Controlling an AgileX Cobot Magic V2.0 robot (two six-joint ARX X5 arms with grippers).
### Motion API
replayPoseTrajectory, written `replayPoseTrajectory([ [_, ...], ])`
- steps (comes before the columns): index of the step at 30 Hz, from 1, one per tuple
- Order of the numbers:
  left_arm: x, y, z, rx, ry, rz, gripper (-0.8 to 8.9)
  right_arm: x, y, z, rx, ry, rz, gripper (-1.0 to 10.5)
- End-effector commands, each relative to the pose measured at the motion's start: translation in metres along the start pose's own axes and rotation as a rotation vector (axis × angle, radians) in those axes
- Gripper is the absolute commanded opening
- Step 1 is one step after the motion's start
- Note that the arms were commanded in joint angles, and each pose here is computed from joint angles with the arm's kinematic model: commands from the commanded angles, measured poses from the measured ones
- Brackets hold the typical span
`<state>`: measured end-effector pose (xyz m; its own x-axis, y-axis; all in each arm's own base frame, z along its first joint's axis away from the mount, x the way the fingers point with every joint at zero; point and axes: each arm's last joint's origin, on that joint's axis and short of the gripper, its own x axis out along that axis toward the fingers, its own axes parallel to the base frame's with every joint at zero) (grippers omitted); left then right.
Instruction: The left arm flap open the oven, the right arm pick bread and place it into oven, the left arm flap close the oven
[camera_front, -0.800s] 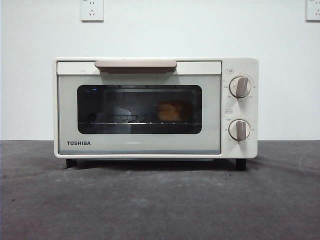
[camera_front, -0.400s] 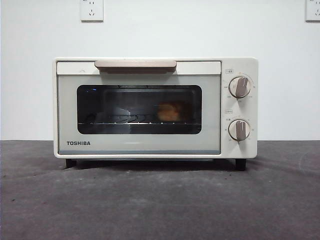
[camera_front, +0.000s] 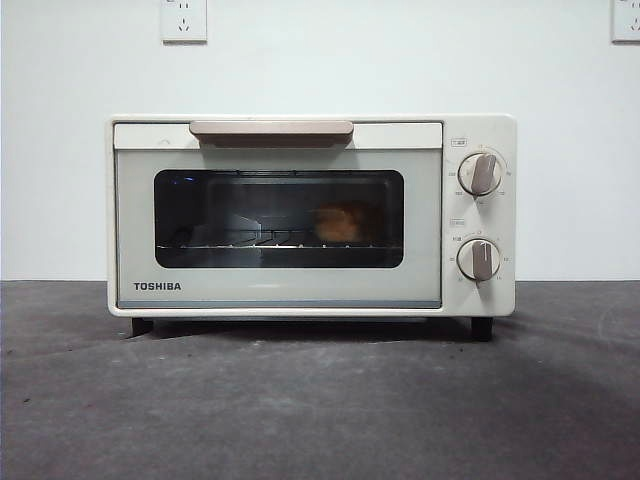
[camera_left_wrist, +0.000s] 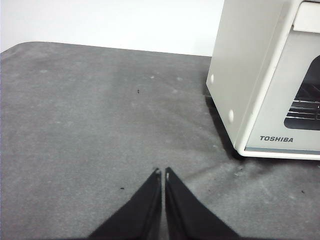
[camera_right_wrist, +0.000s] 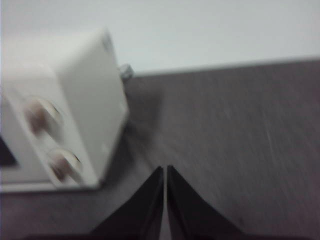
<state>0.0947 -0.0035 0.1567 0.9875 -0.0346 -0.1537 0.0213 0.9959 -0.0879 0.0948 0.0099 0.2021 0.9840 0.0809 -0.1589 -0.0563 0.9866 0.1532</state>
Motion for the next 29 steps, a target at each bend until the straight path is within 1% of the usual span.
replayPoseTrajectory([
  [1,0.002,0.001,-0.007,-0.002,0.023,0.008,0.19,0.001,-0.003,-0.010,-0.060,-0.014,-0.012,0.1],
  [5,0.002,0.001,-0.007,-0.002,0.023,0.008,0.19,0.005,-0.007,-0.029,-0.129,0.011,-0.018,0.1],
  [10,0.002,0.001,-0.007,-0.002,0.023,0.008,0.19,0.009,-0.010,-0.052,-0.144,0.019,-0.016,0.1],
  [13,0.002,0.001,-0.007,-0.002,0.023,0.008,0.20,0.009,-0.010,-0.049,-0.153,-0.009,-0.021,0.1],
  [18,0.002,0.001,-0.007,-0.002,0.023,0.008,0.19,0.009,-0.011,-0.051,-0.146,0.007,-0.027,0.1],
  [29,0.002,0.001,-0.007,-0.002,0.023,0.008,0.20,0.009,-0.010,-0.049,-0.145,-0.014,-0.024,0.1],
])
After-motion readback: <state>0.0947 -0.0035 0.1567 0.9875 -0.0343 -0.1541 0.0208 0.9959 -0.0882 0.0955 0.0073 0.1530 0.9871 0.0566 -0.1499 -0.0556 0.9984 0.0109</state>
